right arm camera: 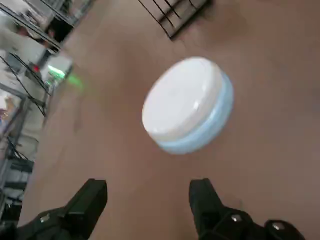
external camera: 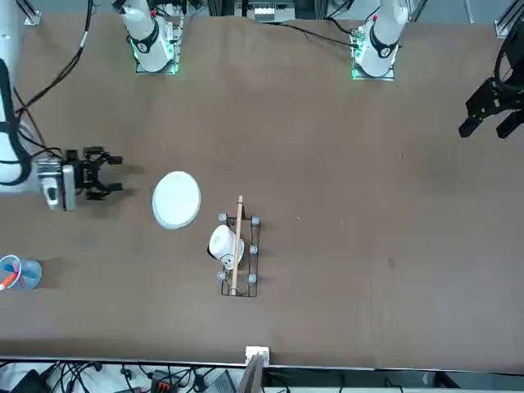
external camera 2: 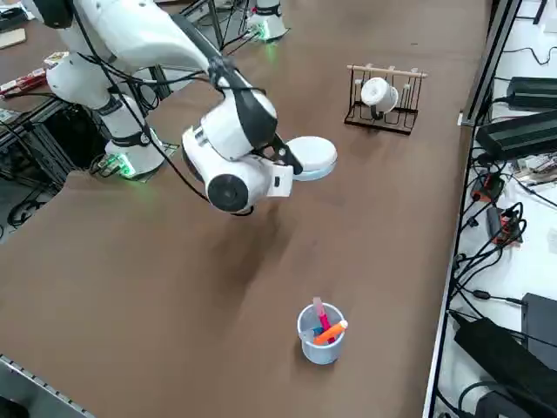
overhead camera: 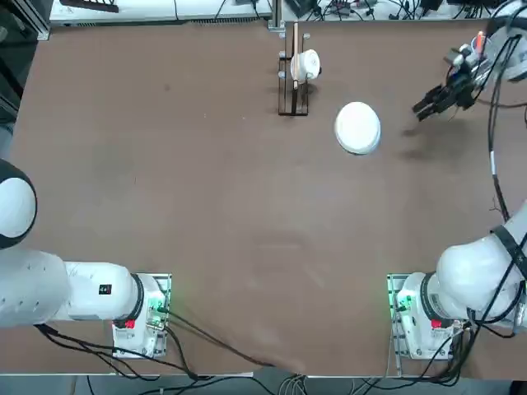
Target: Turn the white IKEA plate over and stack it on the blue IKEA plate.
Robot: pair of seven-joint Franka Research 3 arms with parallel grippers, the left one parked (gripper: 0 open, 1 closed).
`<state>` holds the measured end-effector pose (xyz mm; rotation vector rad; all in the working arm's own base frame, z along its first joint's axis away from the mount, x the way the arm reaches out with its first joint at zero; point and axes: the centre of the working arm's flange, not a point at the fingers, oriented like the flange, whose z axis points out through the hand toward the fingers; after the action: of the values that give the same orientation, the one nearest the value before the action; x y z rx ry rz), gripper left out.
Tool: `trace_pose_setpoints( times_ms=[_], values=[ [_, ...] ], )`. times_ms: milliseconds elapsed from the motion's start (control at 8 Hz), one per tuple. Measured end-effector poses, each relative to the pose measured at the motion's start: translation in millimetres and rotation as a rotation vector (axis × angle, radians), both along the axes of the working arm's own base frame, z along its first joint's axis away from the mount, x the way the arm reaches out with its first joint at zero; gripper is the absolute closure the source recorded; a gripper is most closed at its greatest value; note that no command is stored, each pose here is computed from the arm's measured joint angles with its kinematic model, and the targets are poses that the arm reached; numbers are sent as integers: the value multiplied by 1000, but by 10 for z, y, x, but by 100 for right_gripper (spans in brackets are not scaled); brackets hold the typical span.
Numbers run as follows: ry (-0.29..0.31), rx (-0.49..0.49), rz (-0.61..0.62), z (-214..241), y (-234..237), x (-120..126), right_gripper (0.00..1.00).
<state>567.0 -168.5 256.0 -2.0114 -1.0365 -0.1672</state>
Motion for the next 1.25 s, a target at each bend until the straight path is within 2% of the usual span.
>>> trace_pose_setpoints(
  times_ms=[125,250,500,875,1250],
  values=[
    [21,-110,-13,375,-2,146,0],
    [66,-229,-50,742,153,267,0],
    [184,-474,-182,1151,727,424,0],
    [287,-748,-444,1077,1564,597,0],
    [297,-852,-631,532,2167,491,0]
  ],
)
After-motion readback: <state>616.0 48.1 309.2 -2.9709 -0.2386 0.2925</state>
